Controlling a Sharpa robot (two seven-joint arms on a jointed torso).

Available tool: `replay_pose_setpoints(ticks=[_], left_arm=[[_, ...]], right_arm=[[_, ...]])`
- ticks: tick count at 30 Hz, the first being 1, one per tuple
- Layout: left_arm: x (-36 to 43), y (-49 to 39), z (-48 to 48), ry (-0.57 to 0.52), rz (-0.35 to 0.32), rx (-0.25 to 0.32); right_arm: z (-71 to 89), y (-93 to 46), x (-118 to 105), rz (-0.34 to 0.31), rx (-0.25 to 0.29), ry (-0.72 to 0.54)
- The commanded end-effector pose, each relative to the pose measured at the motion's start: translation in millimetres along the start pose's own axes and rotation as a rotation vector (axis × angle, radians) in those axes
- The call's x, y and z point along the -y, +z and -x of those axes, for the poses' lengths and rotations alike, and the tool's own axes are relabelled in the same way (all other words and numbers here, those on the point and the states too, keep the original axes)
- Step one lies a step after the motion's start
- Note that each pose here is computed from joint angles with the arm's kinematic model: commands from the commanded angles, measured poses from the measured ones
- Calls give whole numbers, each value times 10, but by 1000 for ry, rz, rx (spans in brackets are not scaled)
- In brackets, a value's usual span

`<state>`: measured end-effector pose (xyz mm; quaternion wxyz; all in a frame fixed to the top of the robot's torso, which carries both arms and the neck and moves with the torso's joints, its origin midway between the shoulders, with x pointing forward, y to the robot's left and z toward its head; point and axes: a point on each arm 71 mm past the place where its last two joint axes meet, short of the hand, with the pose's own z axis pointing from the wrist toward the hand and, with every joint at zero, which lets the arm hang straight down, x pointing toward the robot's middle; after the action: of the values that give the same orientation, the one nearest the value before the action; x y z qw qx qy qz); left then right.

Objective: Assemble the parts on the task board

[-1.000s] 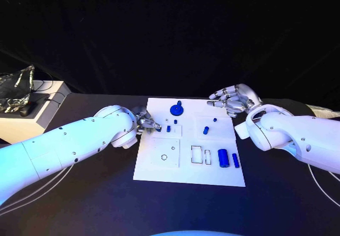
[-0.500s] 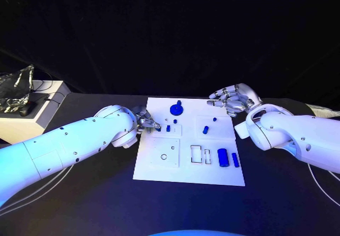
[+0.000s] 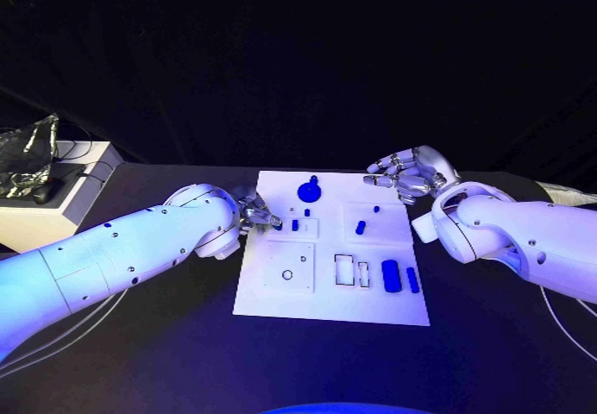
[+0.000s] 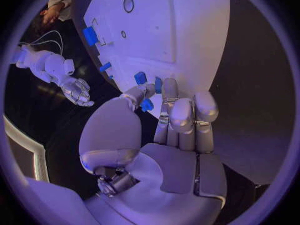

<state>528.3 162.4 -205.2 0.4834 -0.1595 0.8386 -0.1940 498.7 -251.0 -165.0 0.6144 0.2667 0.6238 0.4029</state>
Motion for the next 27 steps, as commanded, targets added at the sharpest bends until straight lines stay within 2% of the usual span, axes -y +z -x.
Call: replay_pose_setpoints(ticks=[1, 27], left_arm=[[-26, 6, -70, 37, 16, -40], [27, 46, -117, 31, 21, -60]], right_arm=[[-14, -3, -9, 10, -15, 0], [-15, -7, -10, 9, -16, 0]])
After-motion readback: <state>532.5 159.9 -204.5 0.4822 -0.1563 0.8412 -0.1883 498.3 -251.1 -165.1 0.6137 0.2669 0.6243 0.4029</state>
